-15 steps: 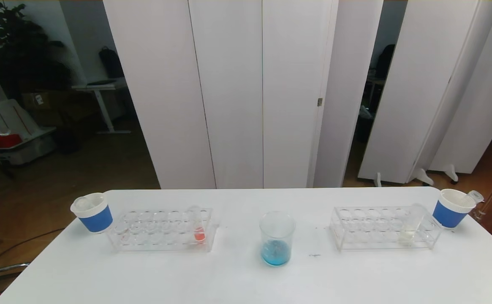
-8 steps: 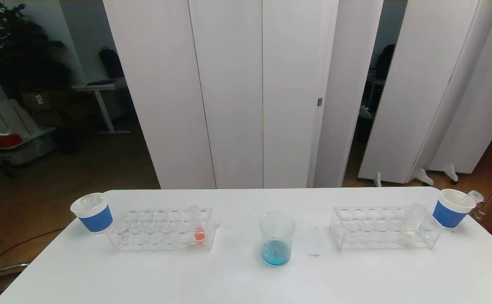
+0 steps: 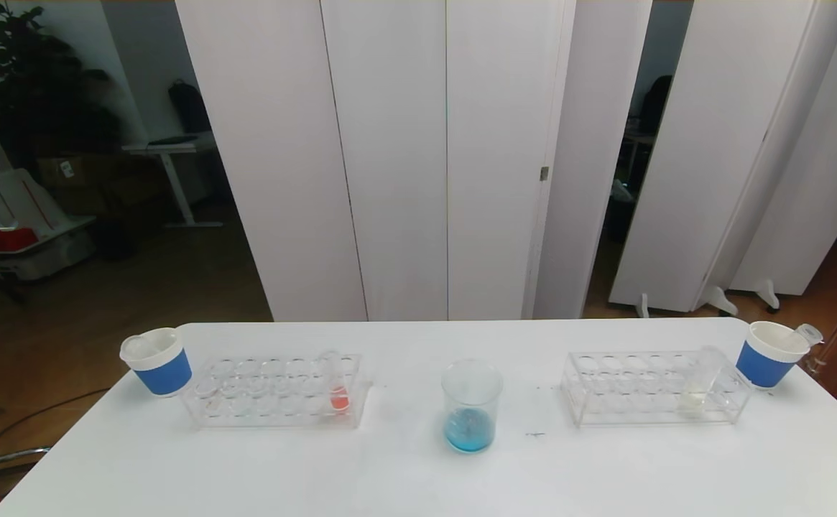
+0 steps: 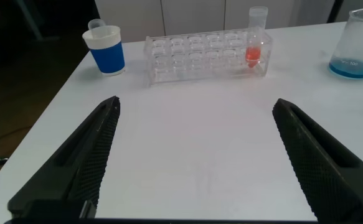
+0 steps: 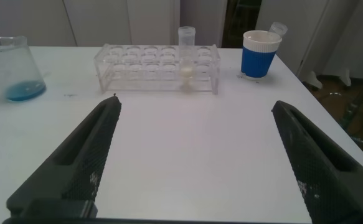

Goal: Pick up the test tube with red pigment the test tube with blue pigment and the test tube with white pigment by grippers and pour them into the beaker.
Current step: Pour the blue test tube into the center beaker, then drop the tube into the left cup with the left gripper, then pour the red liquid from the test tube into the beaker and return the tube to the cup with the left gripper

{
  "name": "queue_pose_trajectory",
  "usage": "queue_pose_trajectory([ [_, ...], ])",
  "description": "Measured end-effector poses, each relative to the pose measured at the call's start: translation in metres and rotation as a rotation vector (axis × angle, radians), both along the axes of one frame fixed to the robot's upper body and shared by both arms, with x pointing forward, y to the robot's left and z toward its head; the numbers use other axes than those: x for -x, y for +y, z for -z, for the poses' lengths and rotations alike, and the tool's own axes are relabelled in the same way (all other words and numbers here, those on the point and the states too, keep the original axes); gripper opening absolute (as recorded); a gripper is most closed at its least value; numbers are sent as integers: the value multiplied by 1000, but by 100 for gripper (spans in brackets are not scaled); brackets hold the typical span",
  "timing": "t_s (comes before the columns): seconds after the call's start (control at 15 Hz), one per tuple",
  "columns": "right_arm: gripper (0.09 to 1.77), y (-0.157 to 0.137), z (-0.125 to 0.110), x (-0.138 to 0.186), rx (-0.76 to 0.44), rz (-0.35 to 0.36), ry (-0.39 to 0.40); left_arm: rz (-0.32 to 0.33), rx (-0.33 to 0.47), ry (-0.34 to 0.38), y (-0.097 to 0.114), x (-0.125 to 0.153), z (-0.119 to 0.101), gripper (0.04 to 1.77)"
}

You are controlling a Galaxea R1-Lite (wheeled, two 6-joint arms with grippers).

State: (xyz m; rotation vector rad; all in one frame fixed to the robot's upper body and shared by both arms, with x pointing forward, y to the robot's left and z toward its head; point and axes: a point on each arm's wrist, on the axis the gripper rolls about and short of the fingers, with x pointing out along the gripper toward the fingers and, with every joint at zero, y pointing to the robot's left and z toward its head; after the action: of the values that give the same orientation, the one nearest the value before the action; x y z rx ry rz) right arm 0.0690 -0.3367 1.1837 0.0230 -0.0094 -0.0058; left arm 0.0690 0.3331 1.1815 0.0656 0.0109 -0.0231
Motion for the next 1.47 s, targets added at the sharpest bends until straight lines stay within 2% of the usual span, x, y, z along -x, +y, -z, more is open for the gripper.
queue_pose_trajectory([
  [1.47,174,0,0,0,0,0,0,-3,1,1,0,0,0,175],
])
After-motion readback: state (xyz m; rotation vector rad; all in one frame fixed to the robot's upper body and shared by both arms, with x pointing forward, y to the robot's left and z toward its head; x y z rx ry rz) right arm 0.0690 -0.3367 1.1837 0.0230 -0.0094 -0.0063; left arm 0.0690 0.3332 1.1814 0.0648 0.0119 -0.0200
